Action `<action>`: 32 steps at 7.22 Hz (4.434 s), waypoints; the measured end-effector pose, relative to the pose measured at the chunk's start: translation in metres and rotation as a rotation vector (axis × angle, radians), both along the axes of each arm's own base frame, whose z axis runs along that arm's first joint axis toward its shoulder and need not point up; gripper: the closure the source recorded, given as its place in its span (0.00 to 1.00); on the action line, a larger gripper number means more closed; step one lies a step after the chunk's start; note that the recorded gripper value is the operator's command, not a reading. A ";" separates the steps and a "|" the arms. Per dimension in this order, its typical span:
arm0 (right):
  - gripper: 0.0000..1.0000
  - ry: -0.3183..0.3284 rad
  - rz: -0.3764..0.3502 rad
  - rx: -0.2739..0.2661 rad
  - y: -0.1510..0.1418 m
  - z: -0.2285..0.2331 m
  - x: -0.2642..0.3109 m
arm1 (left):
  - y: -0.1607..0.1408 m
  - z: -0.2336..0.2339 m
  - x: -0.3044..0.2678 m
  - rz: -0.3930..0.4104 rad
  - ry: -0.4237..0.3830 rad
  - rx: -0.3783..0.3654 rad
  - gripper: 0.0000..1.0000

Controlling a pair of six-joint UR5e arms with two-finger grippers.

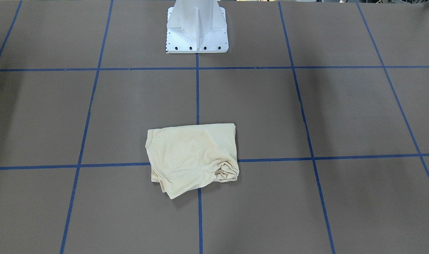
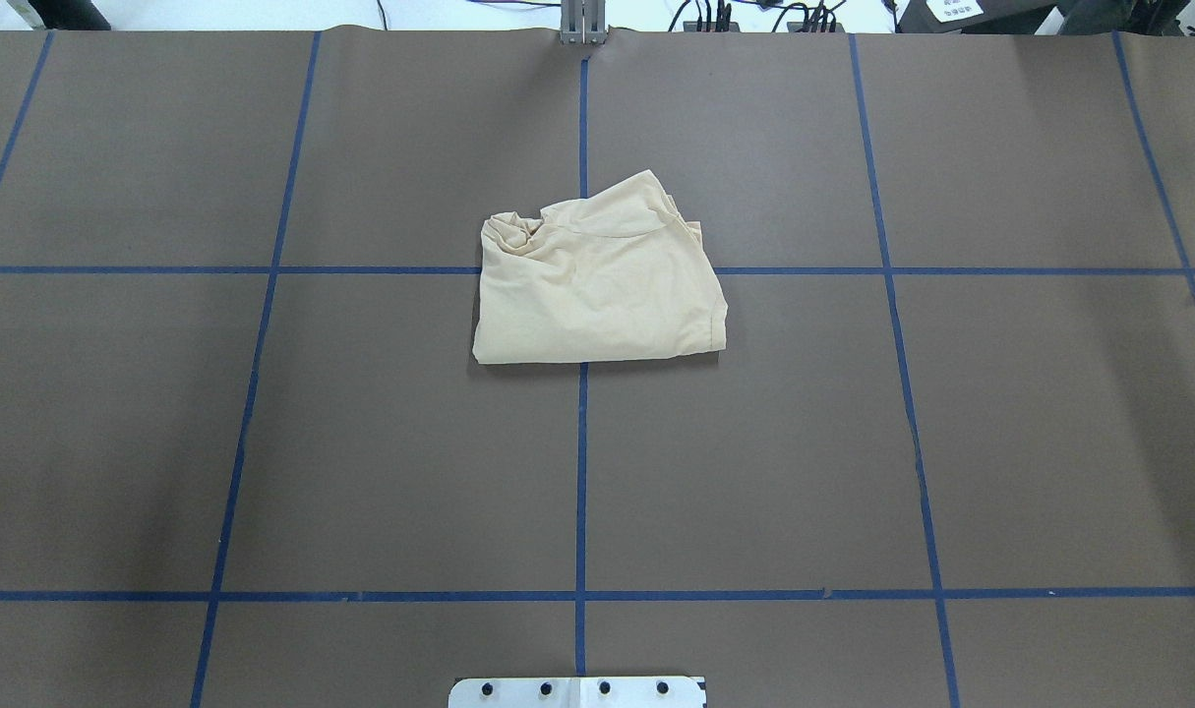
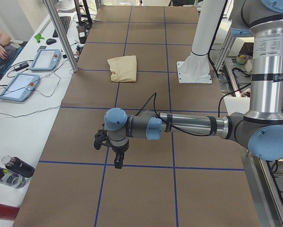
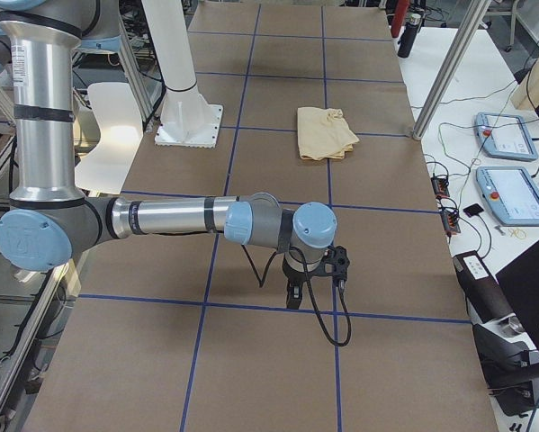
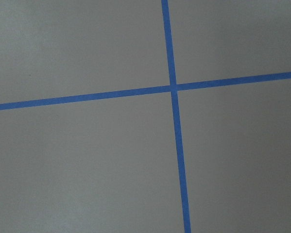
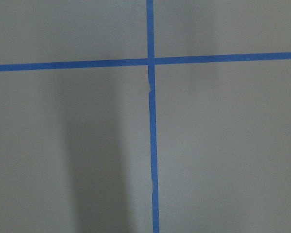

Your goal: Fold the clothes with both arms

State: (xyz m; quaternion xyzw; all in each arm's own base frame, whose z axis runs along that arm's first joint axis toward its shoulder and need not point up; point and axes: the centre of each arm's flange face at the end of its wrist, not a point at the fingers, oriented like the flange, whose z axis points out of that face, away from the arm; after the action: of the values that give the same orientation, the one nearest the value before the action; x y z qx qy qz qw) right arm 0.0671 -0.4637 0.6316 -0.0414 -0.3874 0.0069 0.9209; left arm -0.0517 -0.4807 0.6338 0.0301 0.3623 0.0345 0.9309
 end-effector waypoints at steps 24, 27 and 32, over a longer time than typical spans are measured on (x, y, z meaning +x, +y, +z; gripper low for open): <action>0.00 0.034 -0.006 0.023 0.006 0.011 0.002 | 0.001 0.003 0.000 -0.002 0.000 -0.010 0.00; 0.00 0.036 -0.006 0.017 0.006 0.014 0.003 | 0.000 0.002 0.000 -0.003 0.001 -0.009 0.00; 0.00 0.035 -0.005 0.013 0.006 0.015 0.002 | 0.000 0.002 0.001 -0.002 0.001 -0.009 0.00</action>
State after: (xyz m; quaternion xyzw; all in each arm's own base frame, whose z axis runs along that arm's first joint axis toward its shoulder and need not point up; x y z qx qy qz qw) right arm 0.0696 -0.4581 0.6470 -0.0361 -0.3711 0.0025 0.9279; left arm -0.0509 -0.4806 0.6357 0.0265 0.3627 0.0319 0.9310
